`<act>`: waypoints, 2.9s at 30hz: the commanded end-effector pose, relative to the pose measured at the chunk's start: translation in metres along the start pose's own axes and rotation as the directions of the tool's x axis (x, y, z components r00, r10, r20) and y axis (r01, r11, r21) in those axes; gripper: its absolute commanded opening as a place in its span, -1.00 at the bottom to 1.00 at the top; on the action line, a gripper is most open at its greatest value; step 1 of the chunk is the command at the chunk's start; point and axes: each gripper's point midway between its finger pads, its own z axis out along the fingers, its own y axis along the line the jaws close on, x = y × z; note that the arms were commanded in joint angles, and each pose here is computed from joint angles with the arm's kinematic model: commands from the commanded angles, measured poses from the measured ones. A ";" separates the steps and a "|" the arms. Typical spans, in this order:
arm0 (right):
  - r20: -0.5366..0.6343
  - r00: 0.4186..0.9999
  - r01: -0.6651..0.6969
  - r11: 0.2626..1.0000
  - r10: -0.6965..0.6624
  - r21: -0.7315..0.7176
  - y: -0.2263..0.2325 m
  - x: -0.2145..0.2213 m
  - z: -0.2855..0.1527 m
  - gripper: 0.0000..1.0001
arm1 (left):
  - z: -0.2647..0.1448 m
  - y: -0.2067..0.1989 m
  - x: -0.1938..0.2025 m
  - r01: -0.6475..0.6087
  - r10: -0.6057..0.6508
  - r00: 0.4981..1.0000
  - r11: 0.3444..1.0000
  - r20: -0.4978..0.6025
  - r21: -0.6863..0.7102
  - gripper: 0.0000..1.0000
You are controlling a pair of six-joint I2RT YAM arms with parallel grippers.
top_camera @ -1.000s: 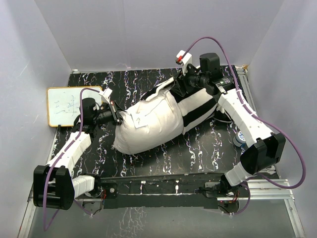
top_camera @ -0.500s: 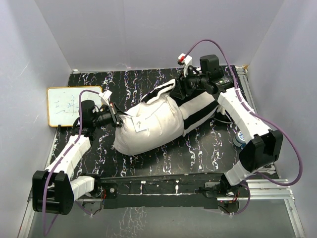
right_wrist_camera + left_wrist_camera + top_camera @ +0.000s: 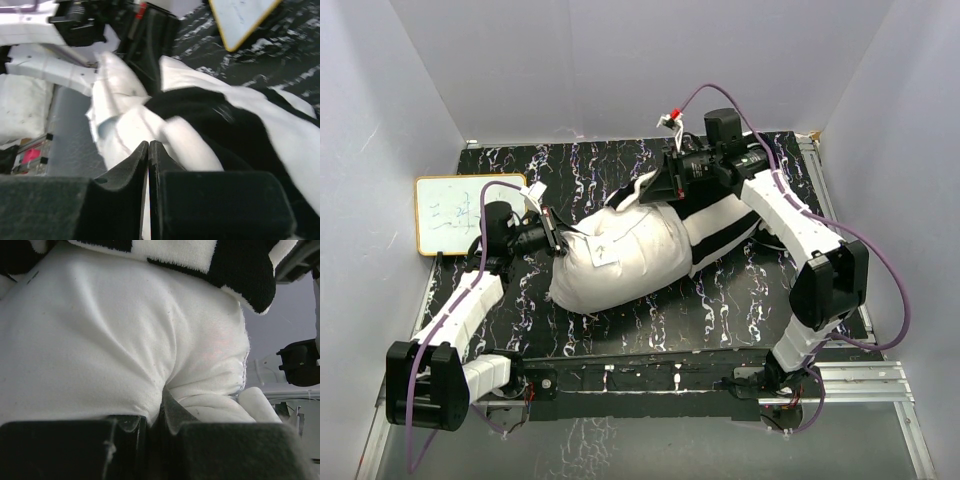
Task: Put the pillow into the pillowcase
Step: Stuff the pillow into the pillowcase.
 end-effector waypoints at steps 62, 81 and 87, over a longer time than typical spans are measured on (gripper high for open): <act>0.066 0.991 0.113 0.992 -0.117 0.056 0.003 0.003 -0.026 -0.63 | -0.031 -0.053 -0.013 -0.591 0.599 0.801 0.781 -0.028 -0.203 0.76; 0.083 0.996 0.004 0.950 -0.032 0.312 -0.033 0.016 -0.059 -0.17 | 0.000 0.014 0.012 -0.601 0.526 0.799 0.723 -0.292 -0.340 -1.00; 0.067 0.998 -0.019 0.980 0.006 0.200 -0.018 0.016 -0.034 -0.16 | 0.004 0.012 0.016 -0.587 0.514 0.808 0.746 -0.288 -0.315 -1.00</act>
